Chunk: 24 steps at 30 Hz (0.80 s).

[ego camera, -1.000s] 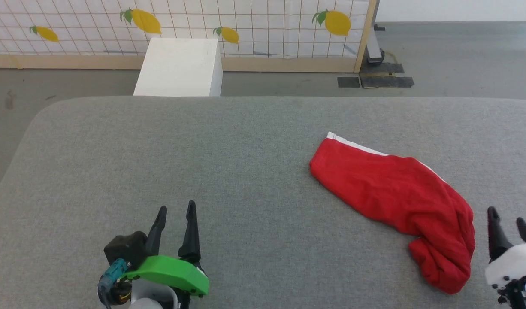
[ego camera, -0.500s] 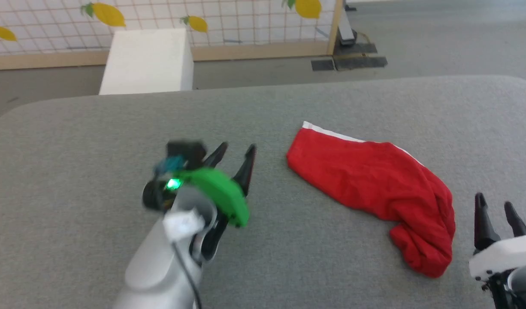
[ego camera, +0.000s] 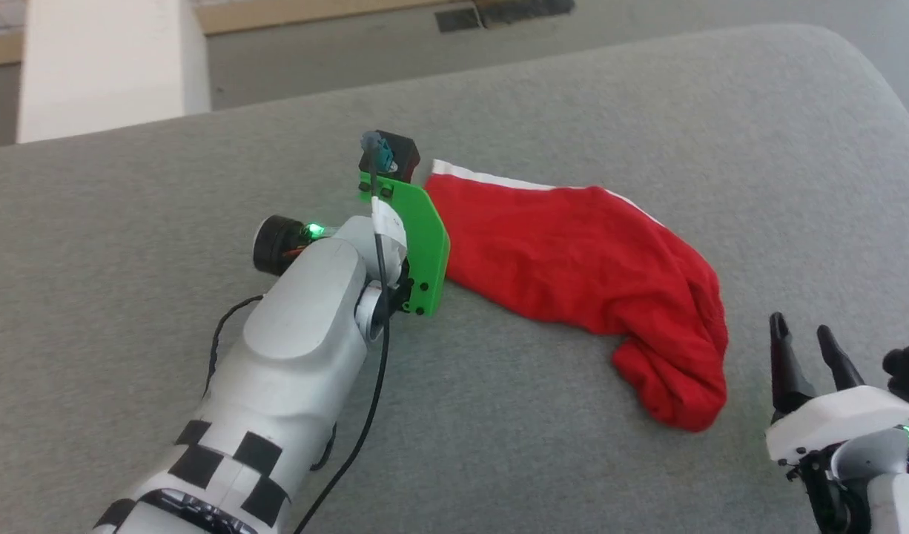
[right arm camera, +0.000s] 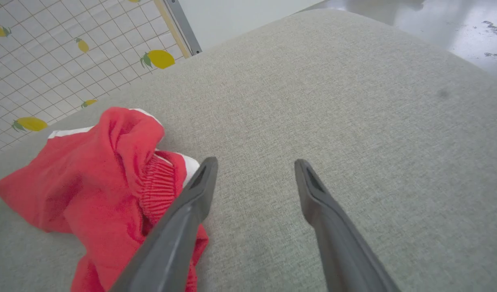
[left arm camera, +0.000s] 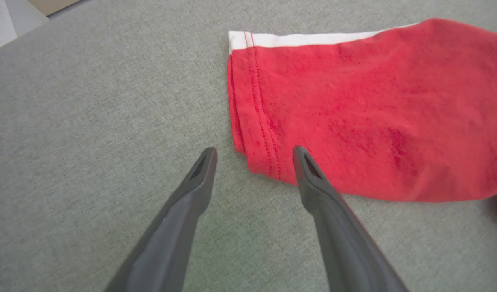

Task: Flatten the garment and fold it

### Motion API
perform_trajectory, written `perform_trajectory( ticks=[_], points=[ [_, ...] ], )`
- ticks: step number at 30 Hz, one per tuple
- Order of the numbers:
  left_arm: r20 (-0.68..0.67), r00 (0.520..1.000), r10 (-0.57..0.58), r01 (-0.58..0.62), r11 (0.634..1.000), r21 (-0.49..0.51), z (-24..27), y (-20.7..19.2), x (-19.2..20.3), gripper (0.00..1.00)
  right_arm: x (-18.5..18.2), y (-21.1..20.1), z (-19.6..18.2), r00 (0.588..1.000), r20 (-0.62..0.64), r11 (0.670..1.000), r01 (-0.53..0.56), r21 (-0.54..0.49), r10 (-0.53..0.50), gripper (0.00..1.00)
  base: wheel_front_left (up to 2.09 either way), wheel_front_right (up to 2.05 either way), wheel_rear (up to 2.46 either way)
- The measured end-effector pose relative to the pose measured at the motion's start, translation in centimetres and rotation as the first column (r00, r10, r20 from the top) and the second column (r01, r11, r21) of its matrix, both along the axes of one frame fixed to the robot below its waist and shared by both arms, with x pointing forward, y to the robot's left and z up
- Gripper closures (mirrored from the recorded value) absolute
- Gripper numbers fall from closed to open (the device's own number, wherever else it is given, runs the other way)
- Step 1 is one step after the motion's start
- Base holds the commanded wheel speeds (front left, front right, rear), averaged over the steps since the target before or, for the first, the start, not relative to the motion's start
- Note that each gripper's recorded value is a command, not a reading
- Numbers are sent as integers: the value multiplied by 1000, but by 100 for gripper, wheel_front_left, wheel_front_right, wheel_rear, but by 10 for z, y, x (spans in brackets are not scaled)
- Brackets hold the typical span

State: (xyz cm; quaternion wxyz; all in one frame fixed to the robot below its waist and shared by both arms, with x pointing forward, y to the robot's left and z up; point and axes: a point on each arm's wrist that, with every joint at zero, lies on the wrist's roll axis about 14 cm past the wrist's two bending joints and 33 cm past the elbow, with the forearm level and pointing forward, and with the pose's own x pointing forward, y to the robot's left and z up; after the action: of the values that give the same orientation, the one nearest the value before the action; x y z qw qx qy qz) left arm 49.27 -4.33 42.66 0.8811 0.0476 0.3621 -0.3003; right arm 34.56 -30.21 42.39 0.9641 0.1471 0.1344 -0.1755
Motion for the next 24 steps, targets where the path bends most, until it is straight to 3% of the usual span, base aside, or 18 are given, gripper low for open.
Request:
perform_trajectory(
  ticks=[5,6,7,15,20,24],
  points=[
    [-98,994,-41,44,999,26,-36,-13,-8,4,-11,-13,-13,998,-45,999,42,-20,-43,0,0,0,0],
    [-99,994,-50,52,998,21,-38,-16,-8,86,-12,-14,-15,997,-53,999,46,-21,-47,0,0,0,0],
    [-94,994,-57,58,998,3,-37,-20,-6,100,-12,-15,-16,997,-58,998,48,-27,-49,0,0,0,0],
    [-58,998,2,-13,982,-191,-24,-25,-2,100,-4,-10,-19,997,-67,999,23,-37,-25,0,0,0,0],
    [10,994,108,-98,939,-331,5,-9,1,100,5,3,-18,998,-60,999,-21,-24,20,0,0,0,0],
    [33,969,246,-215,898,-384,18,33,-6,100,12,22,-17,995,-56,997,-80,-8,79,0,0,0,0]
  ],
)
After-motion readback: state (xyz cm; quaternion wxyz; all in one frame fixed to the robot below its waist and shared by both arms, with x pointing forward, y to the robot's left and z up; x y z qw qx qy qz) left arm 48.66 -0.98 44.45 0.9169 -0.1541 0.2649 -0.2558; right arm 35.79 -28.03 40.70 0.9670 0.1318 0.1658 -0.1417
